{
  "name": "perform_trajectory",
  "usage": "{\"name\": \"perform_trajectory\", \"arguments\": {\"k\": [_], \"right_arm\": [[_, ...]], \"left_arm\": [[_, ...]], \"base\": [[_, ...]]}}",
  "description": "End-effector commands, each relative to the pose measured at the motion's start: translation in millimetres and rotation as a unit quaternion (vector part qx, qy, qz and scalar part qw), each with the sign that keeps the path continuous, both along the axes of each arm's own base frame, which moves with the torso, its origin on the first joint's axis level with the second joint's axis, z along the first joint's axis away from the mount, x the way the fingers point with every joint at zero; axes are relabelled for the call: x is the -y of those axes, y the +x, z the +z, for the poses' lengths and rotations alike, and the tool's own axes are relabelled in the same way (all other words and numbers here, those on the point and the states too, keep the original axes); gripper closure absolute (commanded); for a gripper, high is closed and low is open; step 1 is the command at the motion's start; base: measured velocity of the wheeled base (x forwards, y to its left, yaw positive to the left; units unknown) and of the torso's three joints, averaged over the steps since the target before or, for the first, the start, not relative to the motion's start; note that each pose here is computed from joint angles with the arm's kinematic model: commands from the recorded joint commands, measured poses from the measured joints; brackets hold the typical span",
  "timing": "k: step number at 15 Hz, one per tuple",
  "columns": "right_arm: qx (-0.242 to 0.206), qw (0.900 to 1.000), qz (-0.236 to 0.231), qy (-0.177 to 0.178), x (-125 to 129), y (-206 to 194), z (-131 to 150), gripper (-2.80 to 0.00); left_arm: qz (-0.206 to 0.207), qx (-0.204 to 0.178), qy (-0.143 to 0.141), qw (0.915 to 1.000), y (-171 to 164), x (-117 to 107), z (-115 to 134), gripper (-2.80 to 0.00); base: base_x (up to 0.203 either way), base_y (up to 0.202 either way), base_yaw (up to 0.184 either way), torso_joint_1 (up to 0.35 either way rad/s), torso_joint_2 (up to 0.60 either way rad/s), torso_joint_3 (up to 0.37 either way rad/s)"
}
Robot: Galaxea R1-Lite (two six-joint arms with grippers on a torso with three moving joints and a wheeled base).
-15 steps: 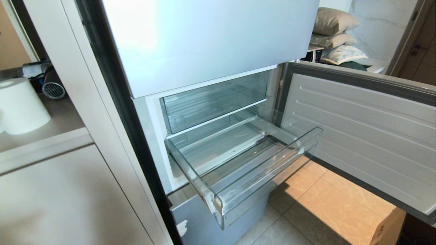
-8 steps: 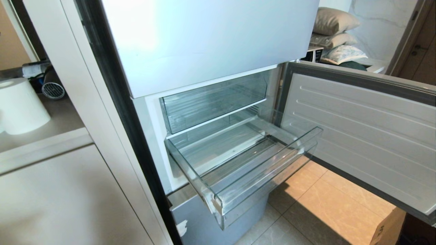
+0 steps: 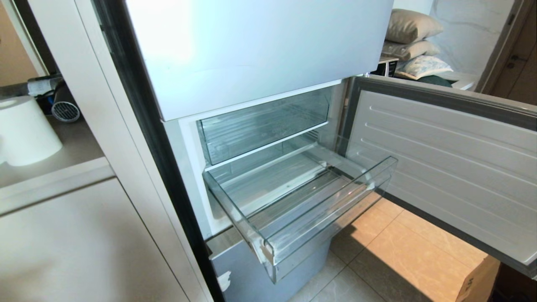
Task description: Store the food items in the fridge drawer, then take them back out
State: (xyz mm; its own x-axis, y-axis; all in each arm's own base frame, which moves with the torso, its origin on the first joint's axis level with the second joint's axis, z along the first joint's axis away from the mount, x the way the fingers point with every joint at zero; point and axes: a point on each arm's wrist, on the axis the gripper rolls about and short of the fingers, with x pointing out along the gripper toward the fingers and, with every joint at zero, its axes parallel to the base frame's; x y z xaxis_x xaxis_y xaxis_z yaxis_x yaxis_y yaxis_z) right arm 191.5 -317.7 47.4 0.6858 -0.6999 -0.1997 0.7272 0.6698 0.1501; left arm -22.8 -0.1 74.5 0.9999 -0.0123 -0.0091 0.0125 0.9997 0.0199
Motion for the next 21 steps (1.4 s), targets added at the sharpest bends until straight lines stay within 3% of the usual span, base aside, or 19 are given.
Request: {"name": "perform_trajectory", "arguments": {"k": [1, 14, 15, 21], "right_arm": [[0.002, 1.000, 0.000, -0.004, 0.6, -0.2, 0.5, -2.80], [-0.003, 1.000, -0.002, 0.006, 5.8, 0.7, -10.1, -2.80], [-0.002, 1.000, -0.002, 0.006, 5.6, 0.6, -9.7, 0.00], [0.002, 1.000, -0.010, 0.001, 6.2, -6.3, -0.2, 0.00]], "left_arm": [[0.000, -0.001, 0.000, 1.0000, 0.1, 0.0, 0.0, 0.00], [0.000, -0.001, 0.000, 1.0000, 0.1, 0.0, 0.0, 0.00], [0.000, -0.001, 0.000, 1.0000, 0.1, 0.0, 0.0, 0.00], [0.000, -0.001, 0.000, 1.0000, 0.1, 0.0, 0.0, 0.00]], "base": [[0.000, 0.000, 0.000, 0.000, 0.00, 0.000], [0.000, 0.000, 0.000, 0.000, 0.00, 0.000], [0.000, 0.000, 0.000, 0.000, 0.00, 0.000], [0.000, 0.000, 0.000, 0.000, 0.00, 0.000]]}}
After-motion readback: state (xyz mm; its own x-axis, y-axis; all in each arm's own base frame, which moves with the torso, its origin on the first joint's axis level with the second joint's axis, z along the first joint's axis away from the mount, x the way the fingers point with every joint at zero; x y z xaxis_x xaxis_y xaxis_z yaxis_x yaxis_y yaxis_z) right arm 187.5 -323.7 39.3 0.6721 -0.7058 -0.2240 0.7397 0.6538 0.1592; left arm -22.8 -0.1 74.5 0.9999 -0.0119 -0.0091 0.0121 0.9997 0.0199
